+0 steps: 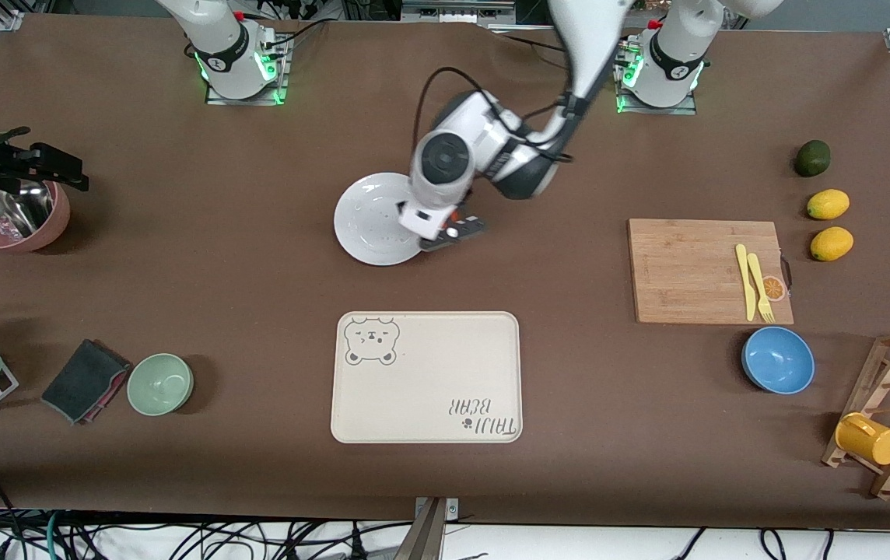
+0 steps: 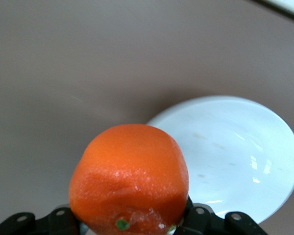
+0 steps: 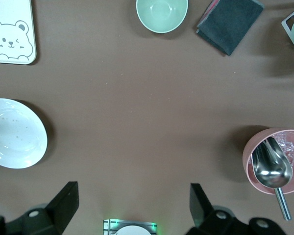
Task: Place orange and plate with both arms
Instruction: 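Carry the orange with the left gripper over the white plate, then lower the orange onto the plate and open the left gripper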
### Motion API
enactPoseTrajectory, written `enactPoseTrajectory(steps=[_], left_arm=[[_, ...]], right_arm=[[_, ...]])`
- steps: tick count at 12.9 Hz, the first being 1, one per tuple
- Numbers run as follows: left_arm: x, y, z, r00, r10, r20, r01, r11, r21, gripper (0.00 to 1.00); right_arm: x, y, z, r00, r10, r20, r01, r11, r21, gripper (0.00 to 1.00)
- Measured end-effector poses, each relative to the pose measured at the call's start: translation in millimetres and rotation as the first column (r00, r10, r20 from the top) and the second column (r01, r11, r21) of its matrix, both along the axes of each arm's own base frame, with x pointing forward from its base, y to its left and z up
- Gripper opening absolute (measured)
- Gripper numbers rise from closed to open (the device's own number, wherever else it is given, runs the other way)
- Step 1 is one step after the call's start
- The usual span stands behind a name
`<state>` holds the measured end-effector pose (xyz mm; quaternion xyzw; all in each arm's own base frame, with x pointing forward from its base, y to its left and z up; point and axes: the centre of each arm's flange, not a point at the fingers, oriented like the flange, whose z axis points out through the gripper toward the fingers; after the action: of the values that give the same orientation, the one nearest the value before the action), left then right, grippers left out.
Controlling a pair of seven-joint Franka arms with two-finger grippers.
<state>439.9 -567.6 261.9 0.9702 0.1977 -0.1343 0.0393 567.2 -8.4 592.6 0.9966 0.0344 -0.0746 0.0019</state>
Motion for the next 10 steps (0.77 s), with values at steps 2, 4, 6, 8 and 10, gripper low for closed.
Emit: enactPoseTrajectory(steps=[2,4,6,8,10], left_arm=[[-44,-48,-32,0.998,0.027,0.060,-0.025,0.999,-0.031,0.65],[-79,-77,-50,0.995,0.039,0.092,-0.035,0.998,-0.052,0.65],[-86,-81,-62,0.994,0.044,0.104,-0.038,0.998,-0.052,0.65],[-73,-73,-71,0.992,0.059,0.113,-0.055,0.998,-0.038,0.70],[-54,-64,-64,0.989,0.075,0.125,-0.073,0.997,-0.018,0.90]], right_arm=[[0,-1,0,1.000,-0.002,0.000,0.002,1.000,0.000,1.00],[0,-2,0,1.000,-0.004,0.000,0.004,1.000,0.000,1.00],[0,-4,0,1.000,-0.008,0.001,0.008,1.000,0.000,1.00],[0,-5,0,1.000,-0.009,0.001,0.009,1.000,0.000,1.00],[1,-6,0,1.000,-0.012,0.009,0.012,1.000,-0.001,1.00]])
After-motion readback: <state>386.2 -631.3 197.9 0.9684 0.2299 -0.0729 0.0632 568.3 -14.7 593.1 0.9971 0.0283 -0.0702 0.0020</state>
